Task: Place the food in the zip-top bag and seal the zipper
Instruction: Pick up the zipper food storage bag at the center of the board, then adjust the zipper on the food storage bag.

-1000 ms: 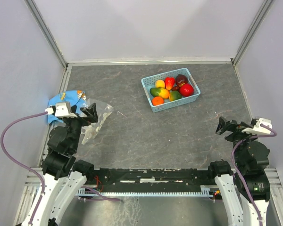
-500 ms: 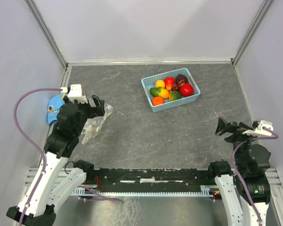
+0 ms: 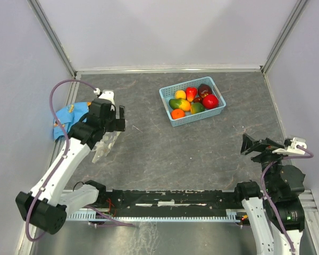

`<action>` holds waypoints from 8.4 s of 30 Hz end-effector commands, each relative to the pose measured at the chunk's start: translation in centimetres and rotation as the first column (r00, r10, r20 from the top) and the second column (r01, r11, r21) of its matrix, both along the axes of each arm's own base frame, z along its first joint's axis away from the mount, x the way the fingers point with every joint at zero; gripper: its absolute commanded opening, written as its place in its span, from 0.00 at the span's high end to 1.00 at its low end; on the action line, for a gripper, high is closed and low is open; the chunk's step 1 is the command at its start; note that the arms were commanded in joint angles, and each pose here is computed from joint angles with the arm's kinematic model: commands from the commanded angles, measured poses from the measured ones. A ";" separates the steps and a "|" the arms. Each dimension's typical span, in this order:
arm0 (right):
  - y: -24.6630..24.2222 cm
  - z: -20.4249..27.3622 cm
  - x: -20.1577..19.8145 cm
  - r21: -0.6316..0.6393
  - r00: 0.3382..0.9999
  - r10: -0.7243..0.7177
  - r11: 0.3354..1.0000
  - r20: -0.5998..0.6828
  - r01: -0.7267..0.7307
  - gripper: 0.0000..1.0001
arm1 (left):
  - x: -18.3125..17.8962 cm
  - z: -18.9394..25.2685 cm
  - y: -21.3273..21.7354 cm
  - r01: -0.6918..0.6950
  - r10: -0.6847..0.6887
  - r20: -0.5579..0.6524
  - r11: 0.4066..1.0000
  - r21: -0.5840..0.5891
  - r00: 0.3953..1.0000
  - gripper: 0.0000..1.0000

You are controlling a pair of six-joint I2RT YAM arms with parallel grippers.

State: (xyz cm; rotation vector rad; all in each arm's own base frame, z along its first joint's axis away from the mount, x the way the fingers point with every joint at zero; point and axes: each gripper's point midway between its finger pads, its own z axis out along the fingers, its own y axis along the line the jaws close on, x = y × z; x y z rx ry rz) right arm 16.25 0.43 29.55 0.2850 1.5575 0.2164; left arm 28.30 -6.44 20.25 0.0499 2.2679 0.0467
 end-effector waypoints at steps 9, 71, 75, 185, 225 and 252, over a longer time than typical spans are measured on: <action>1.1 0.3 0.1 0.030 0.997 0.057 0.998 0.044 -0.059 0.01 | 0.3 -3.5 1.0 -0.017 0.058 -0.112 0.942 0.334 0.992 0.06; 20.8 -9.7 8.9 0.296 0.708 0.706 0.680 -0.019 -0.670 0.01 | -0.8 5.0 -10.0 -0.032 0.271 0.145 0.557 -0.830 0.952 0.97; 22.9 -9.9 9.0 0.281 0.673 0.739 0.645 0.007 -0.711 0.02 | -1.7 5.7 -10.4 0.013 0.281 0.146 0.427 -0.904 0.949 0.97; 26.6 -7.0 7.0 0.312 0.692 0.718 0.675 -0.071 -0.669 0.43 | -7.4 2.7 -13.0 0.229 0.021 0.253 0.360 -0.905 0.967 0.97; 31.1 -14.6 14.2 0.282 0.837 0.518 0.841 -0.176 -0.461 0.64 | -9.6 3.3 -10.8 0.232 0.040 0.266 0.373 -0.898 0.963 0.97; 31.5 -7.3 11.3 -0.109 0.699 0.670 0.698 -0.250 -0.708 0.89 | -7.8 6.4 -8.3 0.268 -0.144 0.271 0.823 -0.502 0.952 0.22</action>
